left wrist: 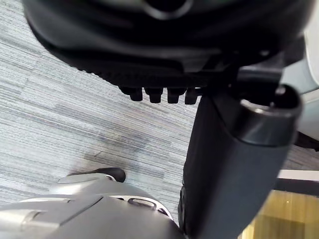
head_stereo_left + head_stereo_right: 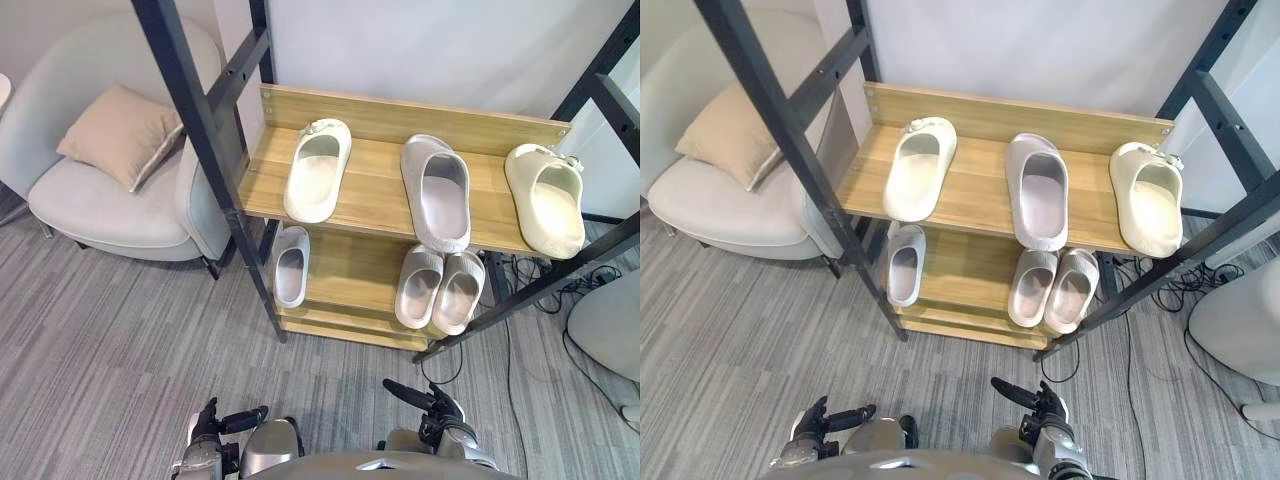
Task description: Organize the slippers on the shoe rack
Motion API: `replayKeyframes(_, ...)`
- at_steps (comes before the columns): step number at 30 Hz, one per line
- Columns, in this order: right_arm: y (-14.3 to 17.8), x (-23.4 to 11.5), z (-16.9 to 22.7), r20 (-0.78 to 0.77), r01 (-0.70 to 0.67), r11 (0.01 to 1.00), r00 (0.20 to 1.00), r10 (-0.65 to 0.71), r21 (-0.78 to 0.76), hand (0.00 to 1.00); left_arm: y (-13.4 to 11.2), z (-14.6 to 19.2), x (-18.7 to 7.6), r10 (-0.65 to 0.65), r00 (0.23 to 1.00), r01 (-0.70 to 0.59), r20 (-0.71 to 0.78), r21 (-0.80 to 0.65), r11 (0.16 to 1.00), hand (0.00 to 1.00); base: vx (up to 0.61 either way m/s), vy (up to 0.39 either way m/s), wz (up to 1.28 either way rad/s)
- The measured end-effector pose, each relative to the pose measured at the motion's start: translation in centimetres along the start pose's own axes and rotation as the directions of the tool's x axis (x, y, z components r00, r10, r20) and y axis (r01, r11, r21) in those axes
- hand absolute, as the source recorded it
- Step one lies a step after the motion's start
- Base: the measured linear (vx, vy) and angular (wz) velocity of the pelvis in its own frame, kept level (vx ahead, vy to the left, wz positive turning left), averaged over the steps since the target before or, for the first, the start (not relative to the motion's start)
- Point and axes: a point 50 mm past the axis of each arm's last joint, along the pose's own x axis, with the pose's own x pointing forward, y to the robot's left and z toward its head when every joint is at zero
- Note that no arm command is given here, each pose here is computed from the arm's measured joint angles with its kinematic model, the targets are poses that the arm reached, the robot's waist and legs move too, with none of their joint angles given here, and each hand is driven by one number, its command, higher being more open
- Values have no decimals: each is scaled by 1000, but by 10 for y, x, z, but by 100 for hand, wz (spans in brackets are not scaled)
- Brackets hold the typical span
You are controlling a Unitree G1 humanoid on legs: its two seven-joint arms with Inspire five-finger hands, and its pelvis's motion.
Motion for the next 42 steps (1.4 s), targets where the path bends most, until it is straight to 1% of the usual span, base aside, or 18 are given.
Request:
replayKeyframes(2,-6,1,1,-3,15,1000,1000,-15,-8,100,-7,-2,-1,-15,1000,15,-8,-1,1000,100,54,-128,35)
replayKeyframes(7,-10,0,-3,-12,24,1000,1000,-24,-10,100,-6,-7,-2,-10,1000,10,-17,6,1000,100,20,-102,16)
replayKeyframes(13,-11,-1,-6,-13,28,1000,1000,-28,-9,100,-6,-8,-3,-14,1000,14,-22,11,1000,100,-31,26,0)
replayKeyframes(16,-8,-3,0,35,16,1000,999,-15,-11,100,-7,-7,-2,-20,1000,20,-16,38,999,100,-85,63,-9)
replayKeyframes(19,-4,-10,19,164,-5,1000,986,5,3,100,-8,-8,-3,-17,1000,17,-17,54,998,100,-86,44,-19)
replayKeyframes(20,-4,-11,21,178,-7,1000,984,5,7,100,-8,-8,-3,-17,1000,18,-17,58,998,100,-92,23,-10)
replayKeyframes(22,-6,-21,38,288,-19,999,957,9,31,100,-9,-10,-3,-17,1000,18,-17,80,997,100,-70,12,-21)
replayKeyframes(25,-10,-36,51,399,-23,998,917,-6,66,100,-10,-11,-4,-21,1000,23,-17,120,992,100,-19,6,-23)
replayKeyframes(33,-9,-67,61,528,-62,989,849,-18,133,100,-10,-13,-4,-27,1000,29,-16,206,978,100,21,-3,-17)
replayKeyframes(35,-7,-77,70,578,-84,988,816,-7,132,100,-10,-13,-4,-30,999,32,-15,219,975,100,0,-4,-21)
replayKeyframes(37,-3,-89,80,642,-109,985,767,-1,131,100,-11,-12,-5,-36,999,38,-11,246,969,100,-12,-5,-14)
replayKeyframes(42,1,-109,88,719,-126,988,695,21,93,100,-12,-14,-5,-48,999,49,-10,288,956,100,-14,0,-7)
